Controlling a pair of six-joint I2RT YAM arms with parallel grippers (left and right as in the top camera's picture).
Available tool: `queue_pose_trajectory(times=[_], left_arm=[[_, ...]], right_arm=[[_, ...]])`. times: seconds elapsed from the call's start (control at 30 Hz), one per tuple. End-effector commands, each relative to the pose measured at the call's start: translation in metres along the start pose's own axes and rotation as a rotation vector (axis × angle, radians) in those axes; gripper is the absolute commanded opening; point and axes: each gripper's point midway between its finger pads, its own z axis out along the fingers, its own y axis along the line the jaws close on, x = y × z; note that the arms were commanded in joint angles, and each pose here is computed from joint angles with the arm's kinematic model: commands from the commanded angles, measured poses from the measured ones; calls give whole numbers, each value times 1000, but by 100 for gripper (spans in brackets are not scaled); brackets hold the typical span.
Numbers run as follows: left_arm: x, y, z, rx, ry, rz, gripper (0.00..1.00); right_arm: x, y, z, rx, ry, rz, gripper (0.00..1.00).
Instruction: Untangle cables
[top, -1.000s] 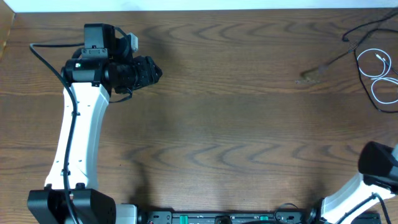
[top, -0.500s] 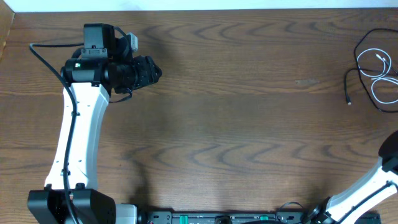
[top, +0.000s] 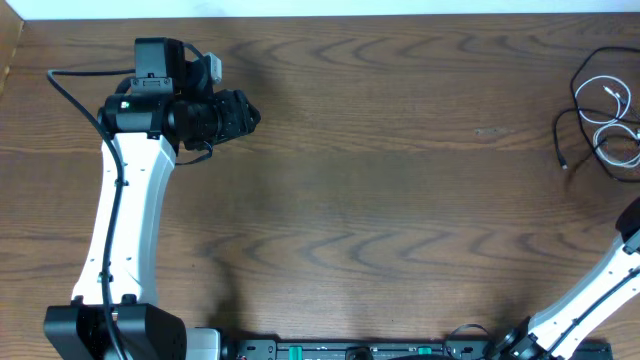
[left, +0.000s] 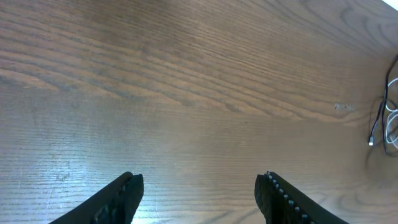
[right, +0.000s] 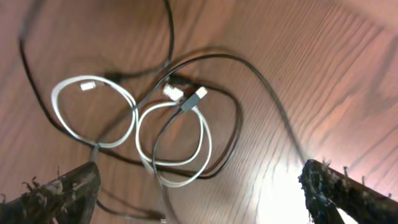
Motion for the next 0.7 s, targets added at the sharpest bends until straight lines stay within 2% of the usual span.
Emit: queue_pose_trajectory(times=[0.0, 0.23, 0.3, 0.33, 0.4, 0.43, 0.57, 0.63, 0.67], left_arm=[[-3, -4, -7, 13, -18, 0, 63], [-3, -4, -7, 13, -18, 0, 64], [-6, -2, -7, 3, -30, 4, 83], [-7, 1, -7, -16, -38, 4, 85], [-12, 15, -8, -97, -66, 4, 87], [-15, 24, -9, -153, -82, 3, 88], [-13, 31, -10, -194, -80, -2, 89], [-13, 32, -11, -198, -78, -3, 98], [-13, 32, -11, -198, -77, -3, 98]], right_arm=[[13, 16, -4, -104, 65, -15, 99], [32, 65, -55, -350, 70, -219, 99], [47, 90, -87, -480, 60, -348, 99], [55, 98, -99, -529, 62, -394, 99], [80, 119, -132, -655, 72, -519, 99], [105, 133, -157, -725, 85, -625, 99], [158, 150, -200, -780, 97, -821, 99], [180, 158, -216, -775, 95, -894, 99], [189, 160, -221, -760, 87, -924, 99]])
